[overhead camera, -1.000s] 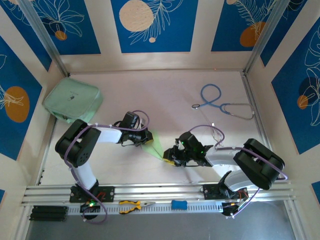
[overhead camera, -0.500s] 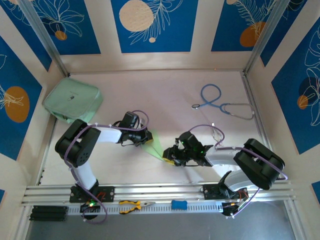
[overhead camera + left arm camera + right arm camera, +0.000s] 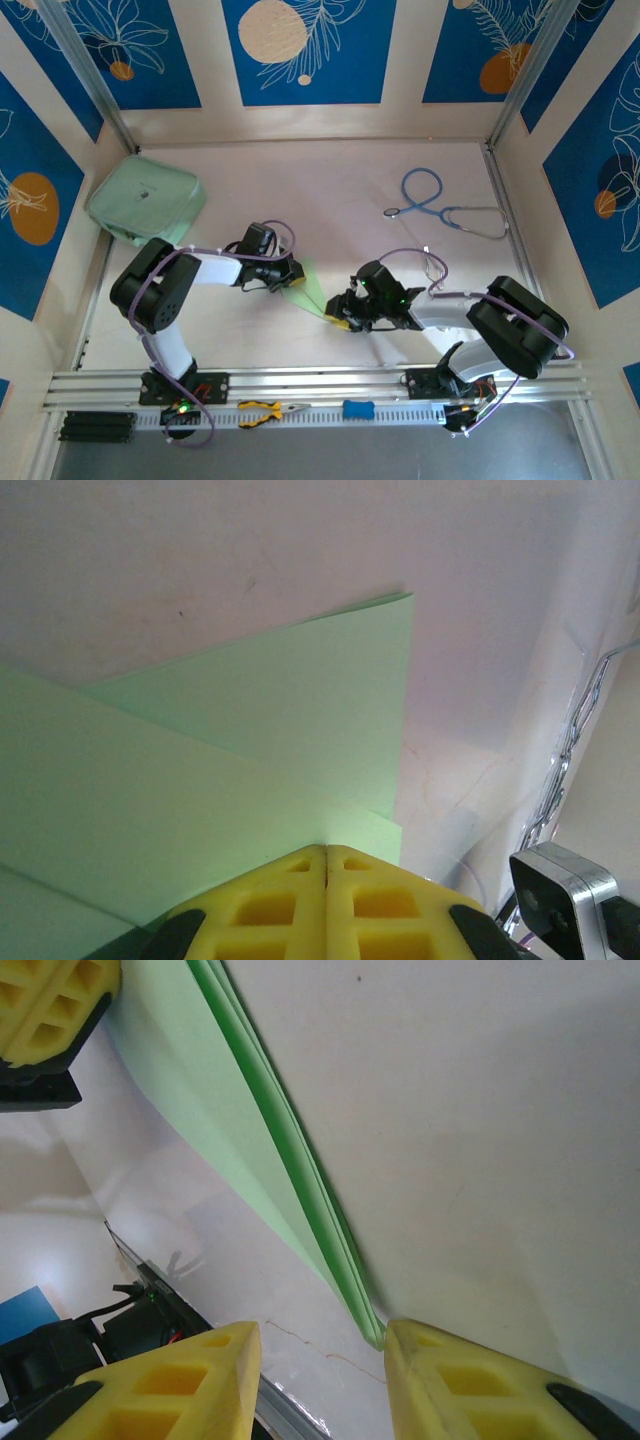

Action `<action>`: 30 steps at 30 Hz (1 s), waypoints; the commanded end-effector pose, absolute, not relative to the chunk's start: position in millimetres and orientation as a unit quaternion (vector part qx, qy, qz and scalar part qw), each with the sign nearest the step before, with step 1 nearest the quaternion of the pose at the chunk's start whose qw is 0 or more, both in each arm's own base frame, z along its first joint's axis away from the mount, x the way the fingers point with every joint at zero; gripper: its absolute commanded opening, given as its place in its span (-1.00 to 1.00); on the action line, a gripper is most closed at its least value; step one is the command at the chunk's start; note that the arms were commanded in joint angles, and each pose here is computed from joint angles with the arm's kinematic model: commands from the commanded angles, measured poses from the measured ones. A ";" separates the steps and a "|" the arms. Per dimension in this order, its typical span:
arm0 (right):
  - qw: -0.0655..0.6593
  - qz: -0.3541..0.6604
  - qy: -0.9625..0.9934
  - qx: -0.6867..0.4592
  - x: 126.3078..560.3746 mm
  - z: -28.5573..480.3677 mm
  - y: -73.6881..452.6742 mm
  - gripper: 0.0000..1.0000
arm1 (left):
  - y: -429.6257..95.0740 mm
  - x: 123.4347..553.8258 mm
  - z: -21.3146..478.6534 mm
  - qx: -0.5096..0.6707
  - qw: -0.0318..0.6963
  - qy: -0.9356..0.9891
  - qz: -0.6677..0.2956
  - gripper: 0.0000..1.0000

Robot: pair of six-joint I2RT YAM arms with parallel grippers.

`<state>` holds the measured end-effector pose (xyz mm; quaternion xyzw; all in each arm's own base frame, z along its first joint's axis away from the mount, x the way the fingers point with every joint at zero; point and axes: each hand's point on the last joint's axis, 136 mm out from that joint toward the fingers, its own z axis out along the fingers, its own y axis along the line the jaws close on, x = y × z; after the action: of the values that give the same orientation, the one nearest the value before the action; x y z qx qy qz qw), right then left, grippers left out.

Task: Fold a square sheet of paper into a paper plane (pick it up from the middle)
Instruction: Fourth fold the wing at the center of the table, then turn over the paper at the center of the table.

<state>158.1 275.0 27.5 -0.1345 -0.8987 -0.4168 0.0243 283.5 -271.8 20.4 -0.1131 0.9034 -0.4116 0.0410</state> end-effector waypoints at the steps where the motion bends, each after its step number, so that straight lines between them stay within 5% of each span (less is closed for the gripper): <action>1: 0.041 -0.403 -0.903 -0.146 158.0 21.8 276.0 -0.23 | -265.8 278.9 13.9 -0.129 0.028 0.903 -0.410 -0.87; 30: -0.031 -0.470 -0.878 -0.083 189.5 51.4 295.1 -0.15 | -267.3 282.7 22.6 -0.123 0.036 0.899 -0.420 -0.87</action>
<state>184.3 289.6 45.6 -0.1046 -0.8842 -0.4549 -0.0188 285.6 -270.5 21.0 -0.1209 0.9008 -0.4150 0.0419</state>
